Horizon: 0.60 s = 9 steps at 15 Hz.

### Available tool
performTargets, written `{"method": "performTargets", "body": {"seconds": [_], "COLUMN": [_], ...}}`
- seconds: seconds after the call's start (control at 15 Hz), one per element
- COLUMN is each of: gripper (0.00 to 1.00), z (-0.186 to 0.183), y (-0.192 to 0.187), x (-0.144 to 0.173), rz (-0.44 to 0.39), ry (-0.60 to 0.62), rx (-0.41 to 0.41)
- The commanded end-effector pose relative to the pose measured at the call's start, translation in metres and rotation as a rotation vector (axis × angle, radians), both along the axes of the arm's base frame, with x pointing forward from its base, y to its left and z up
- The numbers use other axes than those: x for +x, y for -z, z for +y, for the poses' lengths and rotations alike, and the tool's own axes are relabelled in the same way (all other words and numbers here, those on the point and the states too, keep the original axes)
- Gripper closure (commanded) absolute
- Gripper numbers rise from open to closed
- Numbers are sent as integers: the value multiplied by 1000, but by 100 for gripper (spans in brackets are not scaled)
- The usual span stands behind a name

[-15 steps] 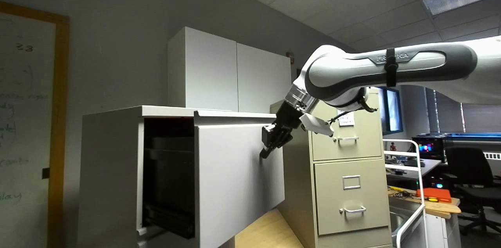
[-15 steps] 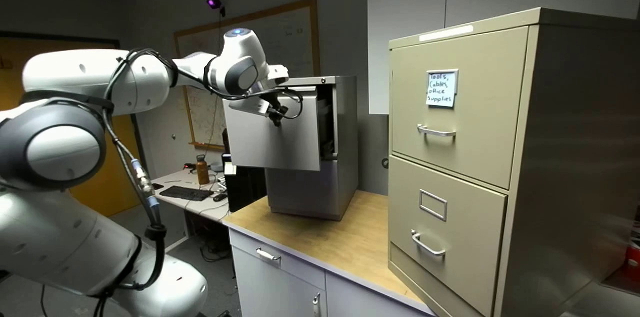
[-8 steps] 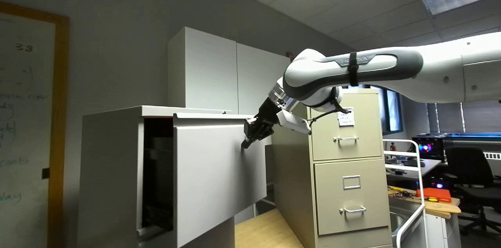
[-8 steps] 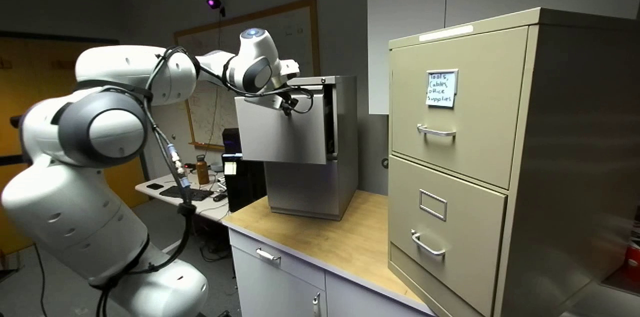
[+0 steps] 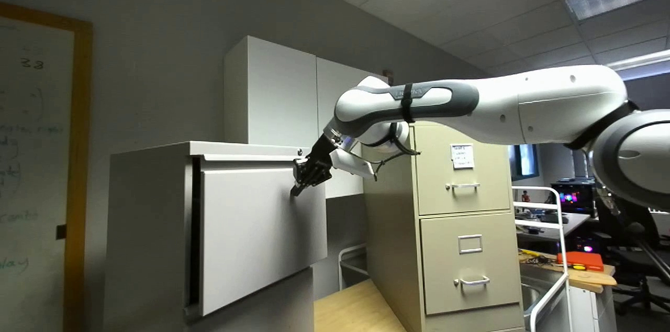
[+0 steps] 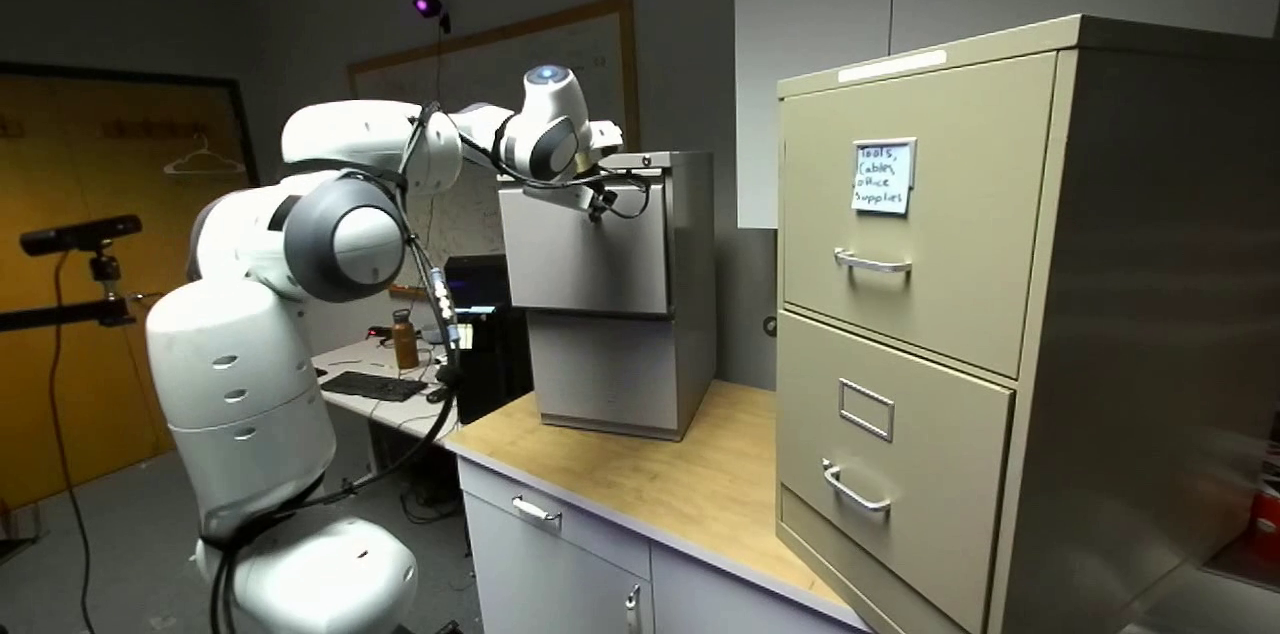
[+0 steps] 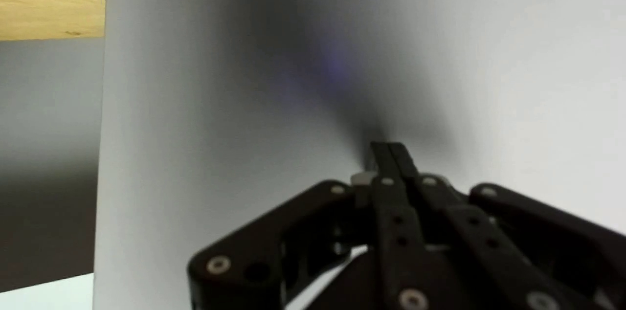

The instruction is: Close the top drawer

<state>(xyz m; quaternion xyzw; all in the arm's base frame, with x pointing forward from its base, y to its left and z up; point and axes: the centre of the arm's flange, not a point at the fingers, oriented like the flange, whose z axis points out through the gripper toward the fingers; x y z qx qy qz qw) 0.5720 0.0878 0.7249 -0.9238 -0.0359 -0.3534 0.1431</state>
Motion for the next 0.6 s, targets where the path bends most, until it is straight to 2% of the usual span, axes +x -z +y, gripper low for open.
{"method": "performTargets", "body": {"seconds": [0.0, 0.53], "gripper": [100, 100], "z": [23, 37], "y": [-29, -32], "x": [45, 77], "rz": [-26, -29], "ry": [-43, -70], "rx": [15, 22]}}
